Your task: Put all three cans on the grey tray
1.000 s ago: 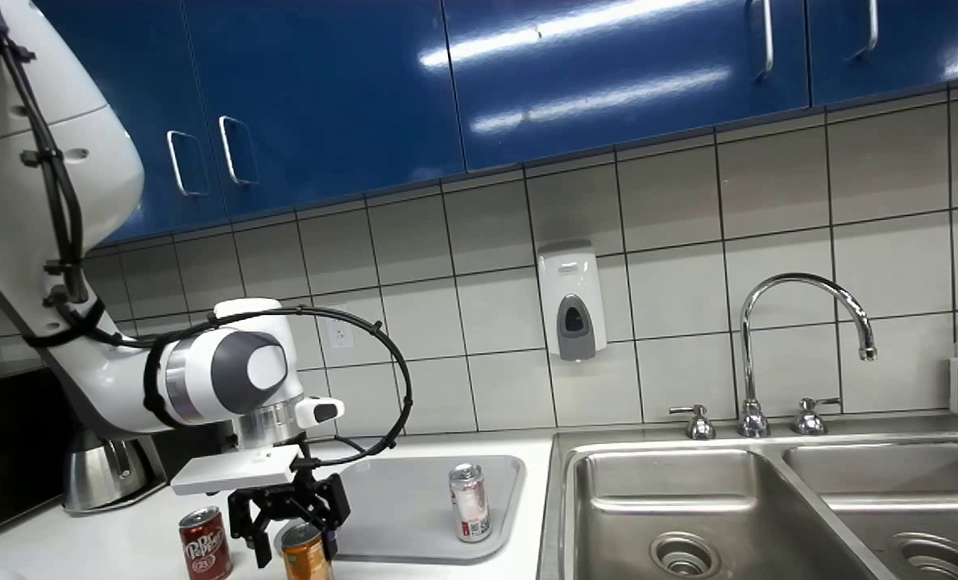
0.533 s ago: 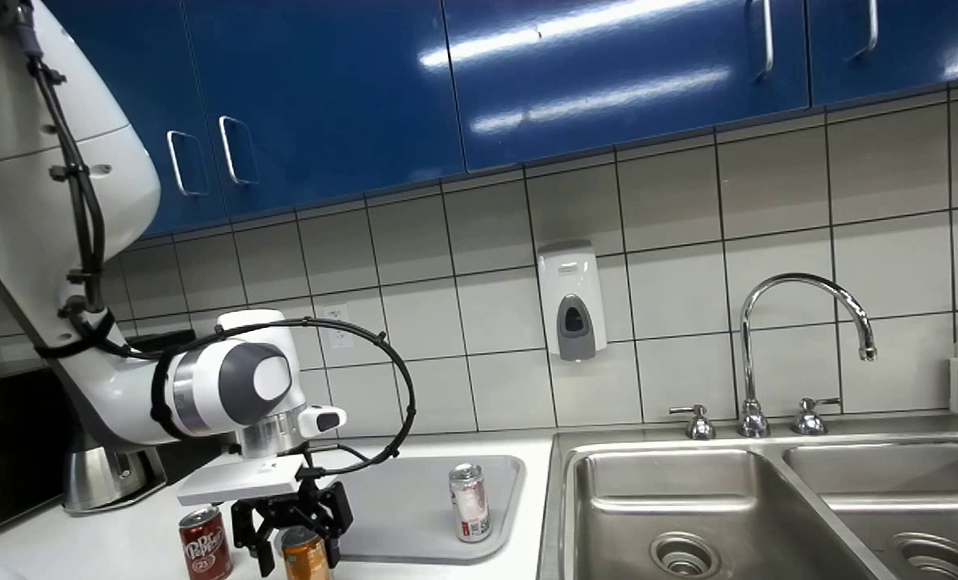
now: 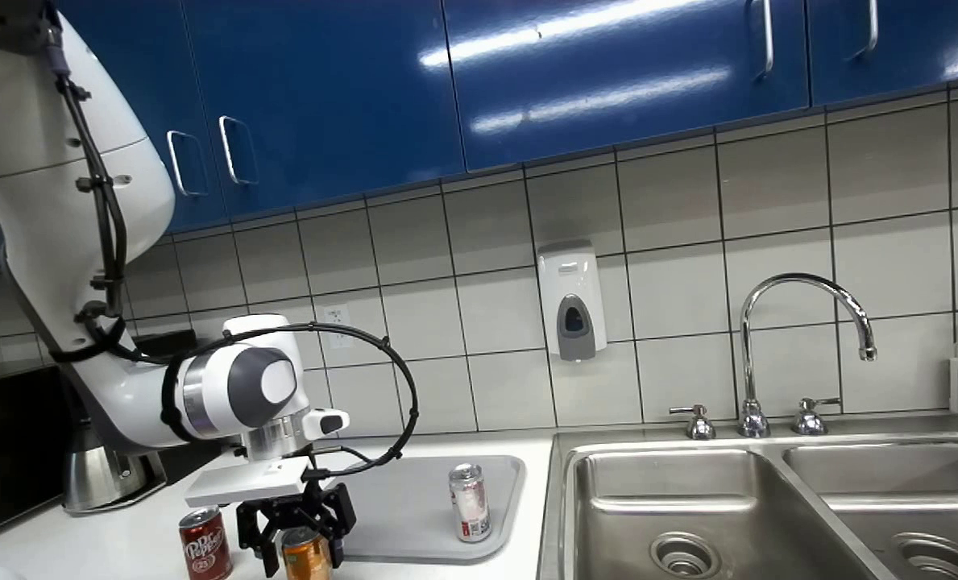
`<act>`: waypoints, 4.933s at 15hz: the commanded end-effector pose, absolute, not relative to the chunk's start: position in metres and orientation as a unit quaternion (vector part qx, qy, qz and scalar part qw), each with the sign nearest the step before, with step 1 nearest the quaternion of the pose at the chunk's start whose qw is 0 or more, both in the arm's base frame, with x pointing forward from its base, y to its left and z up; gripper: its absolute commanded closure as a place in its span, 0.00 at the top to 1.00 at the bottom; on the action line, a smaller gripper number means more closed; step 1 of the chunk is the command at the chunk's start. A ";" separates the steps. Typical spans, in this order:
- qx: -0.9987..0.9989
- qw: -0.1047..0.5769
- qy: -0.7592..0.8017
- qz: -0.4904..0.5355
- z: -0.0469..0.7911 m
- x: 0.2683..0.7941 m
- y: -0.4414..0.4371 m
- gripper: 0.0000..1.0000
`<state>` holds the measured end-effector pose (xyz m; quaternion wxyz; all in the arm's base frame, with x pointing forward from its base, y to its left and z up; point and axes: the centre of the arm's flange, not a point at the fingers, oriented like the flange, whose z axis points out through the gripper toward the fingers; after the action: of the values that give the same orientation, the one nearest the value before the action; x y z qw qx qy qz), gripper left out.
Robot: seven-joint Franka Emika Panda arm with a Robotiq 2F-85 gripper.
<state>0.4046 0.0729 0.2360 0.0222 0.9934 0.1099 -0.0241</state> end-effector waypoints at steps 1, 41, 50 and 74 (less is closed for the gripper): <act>0.994 0.030 0.107 -0.017 0.233 0.415 0.075 1.00; 0.996 0.021 0.065 0.060 0.281 0.451 0.035 0.39; 0.997 0.025 0.041 0.053 0.269 0.482 0.021 0.39; 0.998 0.028 0.012 0.054 0.251 0.539 0.006 1.00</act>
<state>0.5335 0.0077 0.2437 0.0225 0.9983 0.0229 0.0491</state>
